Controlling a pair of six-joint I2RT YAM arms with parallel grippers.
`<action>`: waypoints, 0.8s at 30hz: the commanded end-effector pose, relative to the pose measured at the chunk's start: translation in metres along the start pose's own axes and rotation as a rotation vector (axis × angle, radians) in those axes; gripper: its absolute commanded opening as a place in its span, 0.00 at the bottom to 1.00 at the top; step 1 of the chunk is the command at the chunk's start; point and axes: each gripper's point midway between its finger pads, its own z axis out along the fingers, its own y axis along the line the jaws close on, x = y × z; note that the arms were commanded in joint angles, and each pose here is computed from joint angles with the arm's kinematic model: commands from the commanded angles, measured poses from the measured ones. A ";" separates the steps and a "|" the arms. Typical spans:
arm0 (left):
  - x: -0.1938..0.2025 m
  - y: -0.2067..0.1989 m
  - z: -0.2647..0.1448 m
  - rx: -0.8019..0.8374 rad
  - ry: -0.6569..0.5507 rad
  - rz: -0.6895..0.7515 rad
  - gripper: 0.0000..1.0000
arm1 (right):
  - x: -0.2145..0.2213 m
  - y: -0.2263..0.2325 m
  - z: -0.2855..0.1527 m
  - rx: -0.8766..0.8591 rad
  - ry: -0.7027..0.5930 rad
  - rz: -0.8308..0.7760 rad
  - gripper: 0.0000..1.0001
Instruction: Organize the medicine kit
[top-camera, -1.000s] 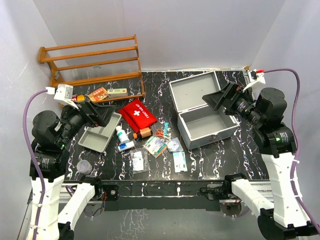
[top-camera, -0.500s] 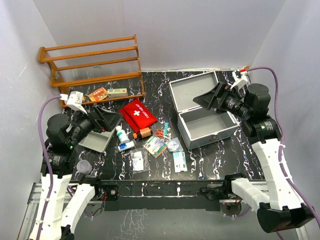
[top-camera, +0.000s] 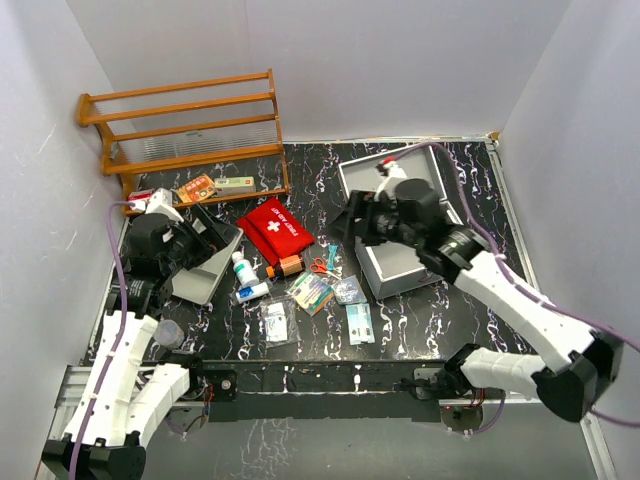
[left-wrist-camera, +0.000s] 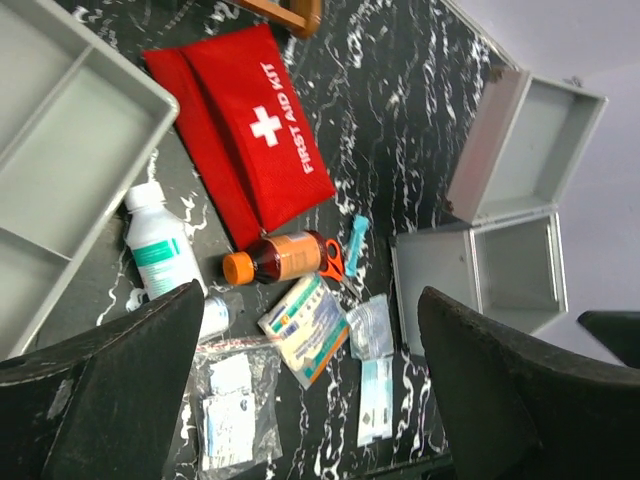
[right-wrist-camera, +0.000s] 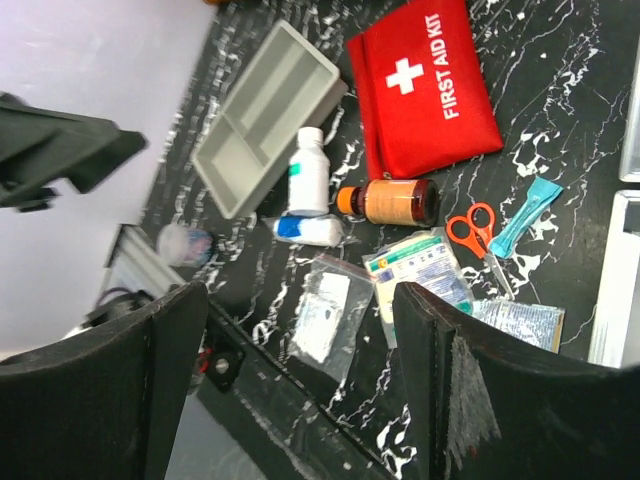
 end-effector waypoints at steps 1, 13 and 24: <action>-0.022 0.016 -0.001 -0.122 -0.117 -0.071 0.84 | -0.023 0.016 0.036 0.110 -0.120 -0.109 0.72; -0.104 0.004 -0.050 -0.206 -0.452 -0.060 0.87 | 0.031 -0.012 0.182 0.449 0.000 -0.506 0.74; -0.128 -0.014 -0.065 -0.186 -0.505 -0.021 0.93 | 0.065 -0.035 0.254 0.619 0.076 -0.784 0.56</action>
